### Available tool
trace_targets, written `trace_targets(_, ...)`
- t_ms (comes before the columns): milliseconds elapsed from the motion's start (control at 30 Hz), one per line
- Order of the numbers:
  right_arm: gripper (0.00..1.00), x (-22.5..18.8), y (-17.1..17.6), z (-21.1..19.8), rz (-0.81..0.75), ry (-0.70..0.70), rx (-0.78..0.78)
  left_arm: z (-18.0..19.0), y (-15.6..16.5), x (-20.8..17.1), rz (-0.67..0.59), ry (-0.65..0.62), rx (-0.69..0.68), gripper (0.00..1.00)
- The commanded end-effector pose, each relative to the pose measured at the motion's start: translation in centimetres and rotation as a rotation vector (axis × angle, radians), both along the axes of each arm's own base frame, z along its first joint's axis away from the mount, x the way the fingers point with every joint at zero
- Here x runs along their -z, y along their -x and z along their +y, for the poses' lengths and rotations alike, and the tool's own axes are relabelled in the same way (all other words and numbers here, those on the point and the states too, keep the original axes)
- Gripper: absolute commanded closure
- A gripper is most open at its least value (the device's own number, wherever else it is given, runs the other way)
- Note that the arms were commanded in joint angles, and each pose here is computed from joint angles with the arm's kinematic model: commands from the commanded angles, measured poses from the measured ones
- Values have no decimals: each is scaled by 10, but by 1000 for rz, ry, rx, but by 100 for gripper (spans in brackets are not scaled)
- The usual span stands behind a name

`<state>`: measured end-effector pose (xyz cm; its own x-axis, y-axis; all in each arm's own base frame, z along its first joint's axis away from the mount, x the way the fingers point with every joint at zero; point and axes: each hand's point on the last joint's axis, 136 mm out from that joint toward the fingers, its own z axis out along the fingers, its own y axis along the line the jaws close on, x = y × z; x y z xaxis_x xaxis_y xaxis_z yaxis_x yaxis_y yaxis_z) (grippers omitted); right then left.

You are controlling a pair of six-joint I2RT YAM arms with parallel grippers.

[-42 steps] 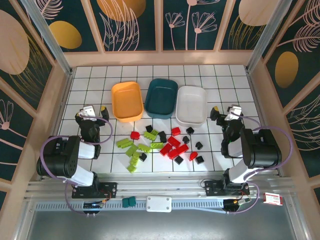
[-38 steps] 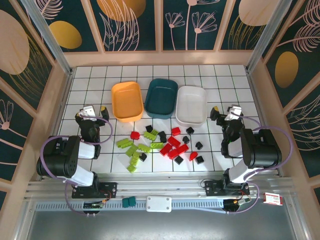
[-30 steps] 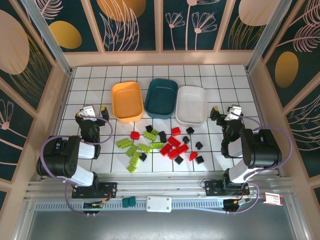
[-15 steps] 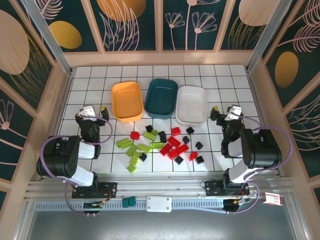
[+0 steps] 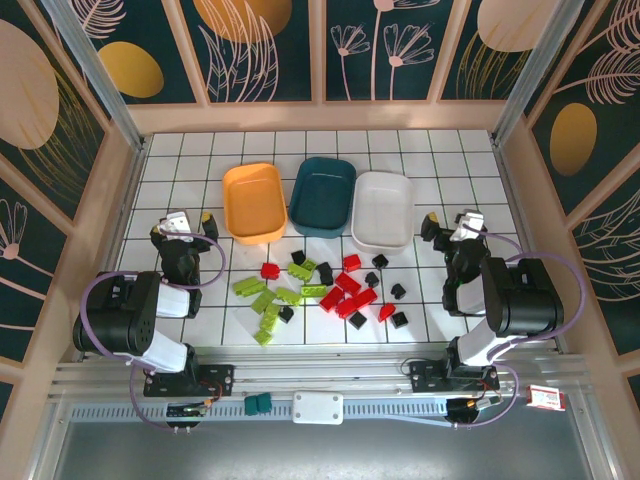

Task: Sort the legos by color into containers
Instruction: Pick up the lego from the bottom-right of the table.

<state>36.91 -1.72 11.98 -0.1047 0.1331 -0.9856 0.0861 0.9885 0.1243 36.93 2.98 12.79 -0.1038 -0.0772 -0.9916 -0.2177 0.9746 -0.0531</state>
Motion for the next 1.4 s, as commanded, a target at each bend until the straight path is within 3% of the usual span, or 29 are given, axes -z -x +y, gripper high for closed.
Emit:
trace_targets(0, 1, -18, 2, -14, -51, -21, 70, 0, -5, -15, -34, 7, 4, 1)
trace_targets(167, 1, -31, 0, -21, -21, -34, 117, 8, -10, -37, 11, 31, -46, 1)
trace_targets(333, 1, -35, -1, -47, 73, -138, 319, 15, 14, -86, -184, 179, -95, 1)
trace_targets(433, 1, -41, 4, -61, 109, -169, 509, 33, 28, -111, -312, 366, -202, 1)
trace_targets(500, 1, -35, 3, -62, 134, -302, 549, 40, 34, -124, -373, 508, -243, 1)
trace_targets(567, 1, -15, 9, -60, 201, -555, 601, 43, 41, -130, -408, 637, -264, 1)
trace_targets(600, 1, -8, 7, -54, 241, -617, 559, 48, 46, -123, -409, 741, -314, 1)
trace_targets(667, 6, -14, -10, -18, 259, -614, 228, 58, 60, -103, -379, 882, -436, 1)
trace_targets(733, 14, -8, -5, -11, 243, -683, 205, 53, 60, -109, -372, 856, -387, 1)
trace_targets(833, 15, 0, 4, -5, 256, -728, 202, 44, 57, -104, -330, 869, -344, 1)
trace_targets(1033, 13, 11, 27, 43, 452, -533, 93, -5, 39, -106, -218, 905, -47, 1)
trace_targets(1133, 14, 19, 46, 77, 537, -494, -14, -36, 34, -105, -97, 907, 105, 1)
trace_targets(1267, 18, 38, 76, 111, 642, -471, -106, -72, 35, -82, 94, 936, 242, 15)
trace_targets(1367, 24, 57, 97, 125, 734, -448, -119, -88, 41, -67, 198, 903, 280, 12)
